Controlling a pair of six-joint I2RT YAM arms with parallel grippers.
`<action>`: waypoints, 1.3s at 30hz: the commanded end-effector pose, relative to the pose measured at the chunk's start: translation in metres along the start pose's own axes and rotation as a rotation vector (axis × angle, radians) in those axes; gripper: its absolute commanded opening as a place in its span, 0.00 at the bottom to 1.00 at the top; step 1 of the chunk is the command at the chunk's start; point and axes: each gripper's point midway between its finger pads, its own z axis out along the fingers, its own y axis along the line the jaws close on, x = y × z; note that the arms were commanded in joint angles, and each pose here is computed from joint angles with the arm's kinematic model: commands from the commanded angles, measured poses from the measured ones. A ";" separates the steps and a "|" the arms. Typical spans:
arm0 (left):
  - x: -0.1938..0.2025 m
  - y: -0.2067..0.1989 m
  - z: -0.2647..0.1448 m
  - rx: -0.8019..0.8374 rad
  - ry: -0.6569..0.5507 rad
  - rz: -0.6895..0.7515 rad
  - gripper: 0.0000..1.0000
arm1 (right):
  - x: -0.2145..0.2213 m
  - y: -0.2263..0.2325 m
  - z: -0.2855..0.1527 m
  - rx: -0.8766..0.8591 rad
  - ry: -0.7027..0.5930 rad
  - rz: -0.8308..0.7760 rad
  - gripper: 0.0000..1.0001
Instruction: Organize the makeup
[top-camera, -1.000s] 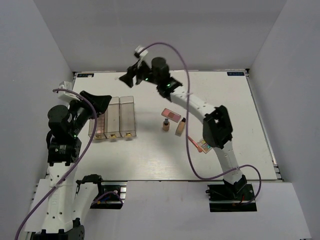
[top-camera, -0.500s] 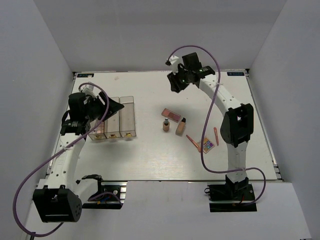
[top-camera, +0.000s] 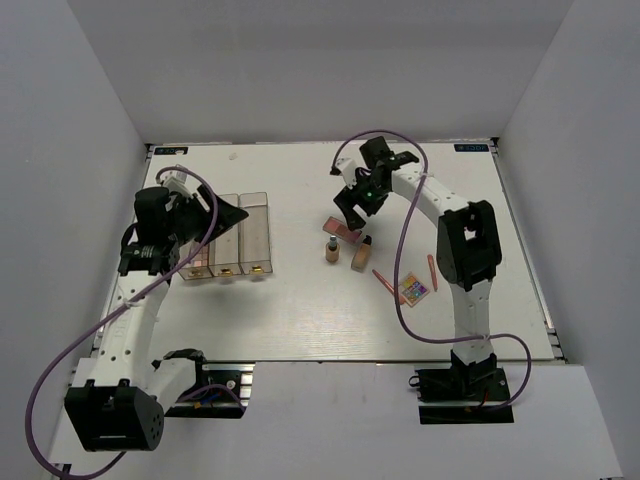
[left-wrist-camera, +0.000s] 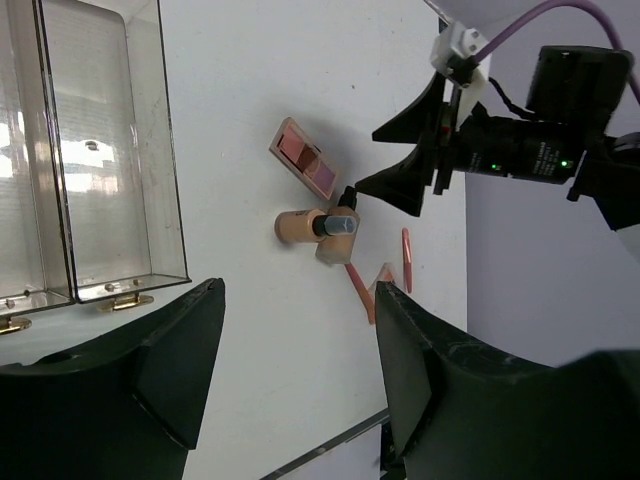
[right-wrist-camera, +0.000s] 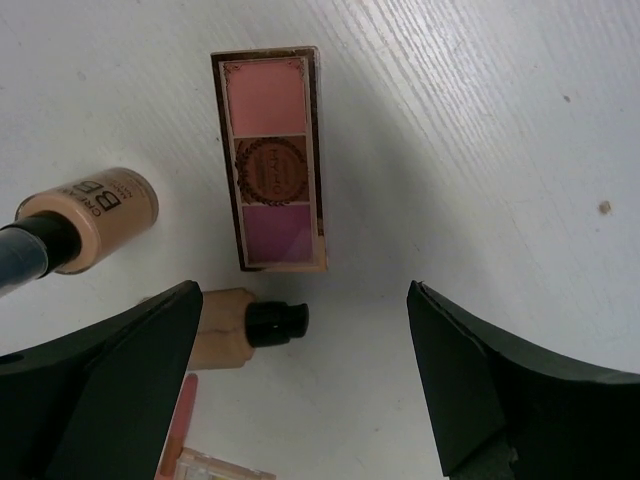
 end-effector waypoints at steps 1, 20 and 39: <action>0.002 -0.004 -0.009 0.008 -0.016 0.024 0.71 | -0.004 0.005 0.016 -0.001 0.009 -0.043 0.89; 0.007 0.001 -0.014 -0.020 -0.017 0.020 0.72 | 0.002 0.019 0.067 0.048 0.094 -0.103 0.89; 0.010 0.001 -0.022 -0.033 -0.027 0.022 0.72 | 0.007 0.013 0.093 0.057 0.141 -0.139 0.72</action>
